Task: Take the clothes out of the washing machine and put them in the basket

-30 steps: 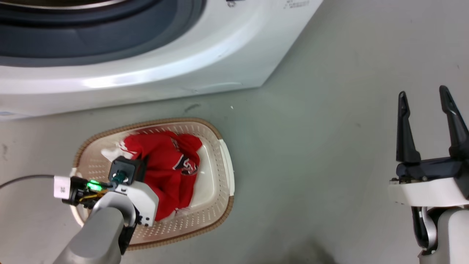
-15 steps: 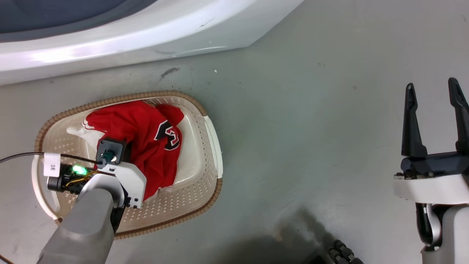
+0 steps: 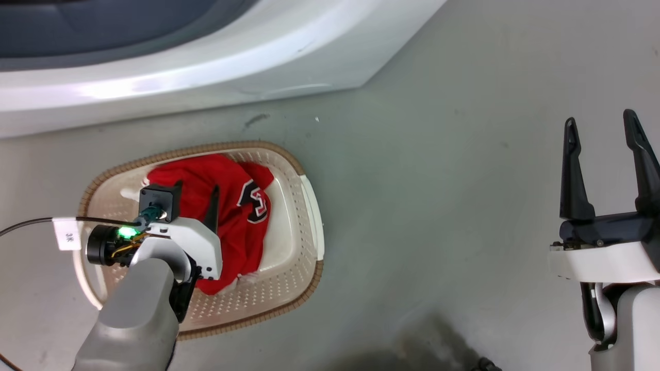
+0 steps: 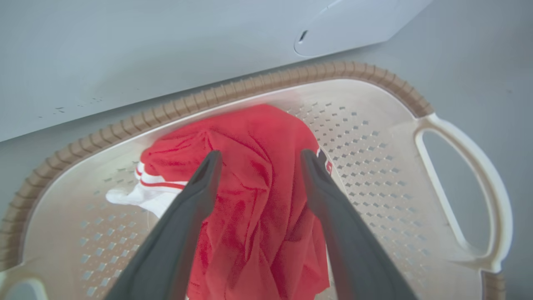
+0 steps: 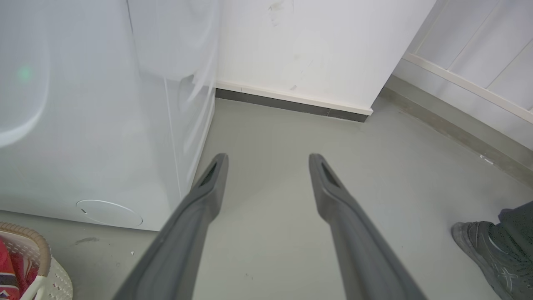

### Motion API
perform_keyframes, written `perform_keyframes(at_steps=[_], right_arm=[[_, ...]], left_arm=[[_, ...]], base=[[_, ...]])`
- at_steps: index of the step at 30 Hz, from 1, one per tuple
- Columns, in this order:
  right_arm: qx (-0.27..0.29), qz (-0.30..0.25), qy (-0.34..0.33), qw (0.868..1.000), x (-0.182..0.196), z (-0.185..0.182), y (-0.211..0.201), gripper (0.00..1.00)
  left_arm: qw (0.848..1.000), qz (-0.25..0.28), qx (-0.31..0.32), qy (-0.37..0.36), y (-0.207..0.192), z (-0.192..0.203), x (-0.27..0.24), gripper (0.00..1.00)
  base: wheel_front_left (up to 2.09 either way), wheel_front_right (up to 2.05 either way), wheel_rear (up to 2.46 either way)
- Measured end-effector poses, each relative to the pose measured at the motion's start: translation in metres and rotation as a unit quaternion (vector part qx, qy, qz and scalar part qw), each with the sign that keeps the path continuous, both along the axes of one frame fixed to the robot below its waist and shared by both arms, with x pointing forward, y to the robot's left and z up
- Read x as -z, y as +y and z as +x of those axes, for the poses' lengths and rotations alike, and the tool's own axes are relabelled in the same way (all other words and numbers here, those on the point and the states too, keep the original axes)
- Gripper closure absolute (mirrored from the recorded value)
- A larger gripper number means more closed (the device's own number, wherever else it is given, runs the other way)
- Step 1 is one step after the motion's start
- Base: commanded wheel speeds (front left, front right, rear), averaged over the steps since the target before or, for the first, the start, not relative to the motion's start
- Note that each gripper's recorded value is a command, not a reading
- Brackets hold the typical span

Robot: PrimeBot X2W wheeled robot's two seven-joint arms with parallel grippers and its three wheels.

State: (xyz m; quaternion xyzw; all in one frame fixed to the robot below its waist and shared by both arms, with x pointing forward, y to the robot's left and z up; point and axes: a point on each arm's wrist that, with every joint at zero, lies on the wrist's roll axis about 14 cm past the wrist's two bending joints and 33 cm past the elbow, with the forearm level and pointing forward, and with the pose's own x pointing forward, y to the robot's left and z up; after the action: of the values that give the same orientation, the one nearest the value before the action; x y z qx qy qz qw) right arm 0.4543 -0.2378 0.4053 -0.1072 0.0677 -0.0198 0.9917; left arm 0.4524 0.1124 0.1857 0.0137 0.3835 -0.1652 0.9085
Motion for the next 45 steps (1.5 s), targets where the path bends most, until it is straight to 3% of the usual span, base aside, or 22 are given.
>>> perform_keyframes(at_steps=[8,15,25,29,38,45], right_arm=[[-0.017,0.0,-0.036,0.999,-0.035,-0.006,0.012,0.0],[-0.027,0.003,-0.069,0.997,-0.067,-0.02,0.021,0.0],[-0.061,0.012,-0.119,0.991,-0.11,-0.047,0.047,0.0],[-0.069,0.015,-0.131,0.989,-0.121,-0.063,0.052,0.0],[-0.069,0.033,-0.149,0.986,-0.133,-0.097,0.054,0.0],[-0.056,0.061,-0.147,0.986,-0.13,-0.115,0.047,0.0]], left_arm=[[0.989,-0.044,-0.057,-0.125,0.011,0.028,-0.091,0.0],[0.956,-0.064,-0.09,-0.272,0.033,0.032,-0.199,0.0],[0.902,-0.045,-0.168,-0.395,0.084,-0.031,-0.3,0.0],[0.89,-0.033,-0.161,-0.426,0.083,-0.06,-0.323,0.0],[0.877,-0.035,-0.164,-0.449,0.078,-0.106,-0.342,0.0],[0.886,-0.012,-0.148,-0.439,0.067,-0.121,-0.332,0.0]], base=[[0.0,0.0,0.0],[0.0,0.0,0.0],[0.0,0.0,0.0],[0.0,0.0,0.0],[0.0,0.0,0.0],[0.0,0.0,0.0]])
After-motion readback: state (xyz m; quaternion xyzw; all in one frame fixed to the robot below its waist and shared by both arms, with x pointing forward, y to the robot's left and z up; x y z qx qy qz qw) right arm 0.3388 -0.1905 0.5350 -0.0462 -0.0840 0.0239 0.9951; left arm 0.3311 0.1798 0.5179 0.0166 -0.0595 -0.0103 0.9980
